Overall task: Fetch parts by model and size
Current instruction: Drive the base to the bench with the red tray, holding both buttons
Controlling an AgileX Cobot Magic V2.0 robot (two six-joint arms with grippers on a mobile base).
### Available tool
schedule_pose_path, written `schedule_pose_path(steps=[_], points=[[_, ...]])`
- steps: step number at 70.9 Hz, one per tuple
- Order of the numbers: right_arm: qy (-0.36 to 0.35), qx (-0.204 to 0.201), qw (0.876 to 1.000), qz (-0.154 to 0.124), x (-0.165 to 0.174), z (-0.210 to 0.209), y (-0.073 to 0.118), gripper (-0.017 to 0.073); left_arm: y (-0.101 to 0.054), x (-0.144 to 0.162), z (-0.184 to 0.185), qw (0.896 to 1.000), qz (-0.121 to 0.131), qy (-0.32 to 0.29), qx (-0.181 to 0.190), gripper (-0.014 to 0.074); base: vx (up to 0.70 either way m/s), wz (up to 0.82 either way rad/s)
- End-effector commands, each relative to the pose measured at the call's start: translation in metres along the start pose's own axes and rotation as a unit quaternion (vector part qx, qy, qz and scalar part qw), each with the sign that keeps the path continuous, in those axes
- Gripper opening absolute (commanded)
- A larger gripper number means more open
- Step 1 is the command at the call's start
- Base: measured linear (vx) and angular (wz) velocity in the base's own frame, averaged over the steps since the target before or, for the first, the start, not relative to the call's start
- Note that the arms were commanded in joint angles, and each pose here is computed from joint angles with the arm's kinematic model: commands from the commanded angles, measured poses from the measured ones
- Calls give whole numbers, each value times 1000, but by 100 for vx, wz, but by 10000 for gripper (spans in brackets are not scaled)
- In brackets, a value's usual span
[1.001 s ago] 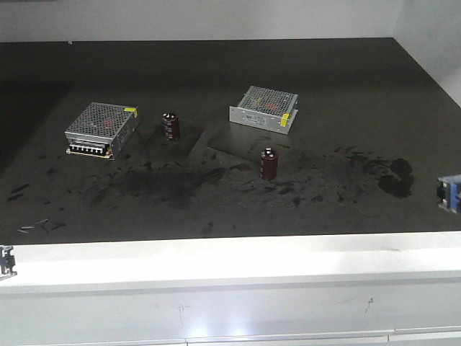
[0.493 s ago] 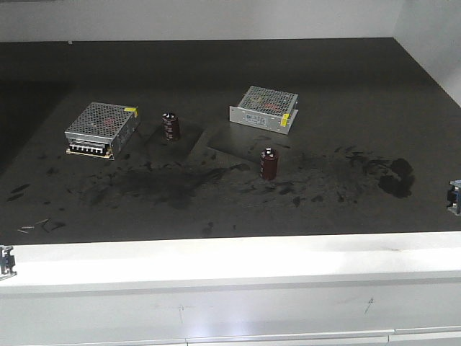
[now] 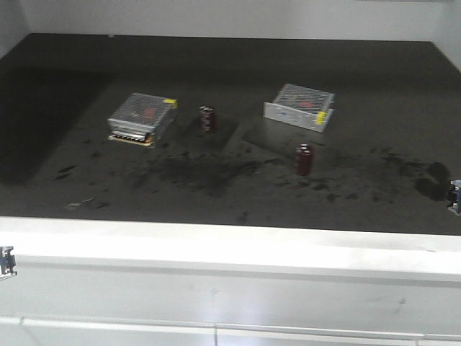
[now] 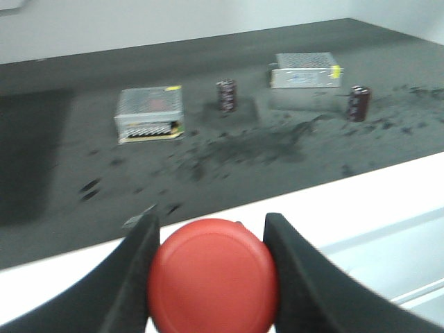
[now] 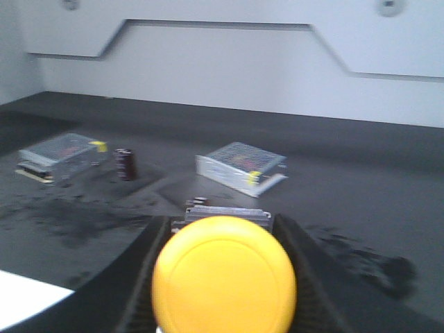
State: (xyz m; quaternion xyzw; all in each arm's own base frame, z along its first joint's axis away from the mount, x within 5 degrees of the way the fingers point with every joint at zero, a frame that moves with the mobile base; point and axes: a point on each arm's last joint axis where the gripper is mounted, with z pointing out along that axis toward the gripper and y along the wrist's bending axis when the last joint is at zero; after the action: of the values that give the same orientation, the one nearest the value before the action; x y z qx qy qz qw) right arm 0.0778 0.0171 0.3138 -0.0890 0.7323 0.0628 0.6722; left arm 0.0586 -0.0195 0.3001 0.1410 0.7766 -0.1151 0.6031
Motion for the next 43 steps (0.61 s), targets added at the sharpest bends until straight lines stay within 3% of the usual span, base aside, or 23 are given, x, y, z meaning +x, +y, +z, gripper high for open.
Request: schedule_pose_path(steps=[1, 43], points=[[-50, 6, 999, -2, -16, -1, -1, -10, -1, -14, -2, 999, -1, -44, 8, -7, -10, 49], [-51, 6, 999, -2, -16, -1, -1, -10, -1, -14, -2, 999, -1, -44, 8, -7, -15, 78]])
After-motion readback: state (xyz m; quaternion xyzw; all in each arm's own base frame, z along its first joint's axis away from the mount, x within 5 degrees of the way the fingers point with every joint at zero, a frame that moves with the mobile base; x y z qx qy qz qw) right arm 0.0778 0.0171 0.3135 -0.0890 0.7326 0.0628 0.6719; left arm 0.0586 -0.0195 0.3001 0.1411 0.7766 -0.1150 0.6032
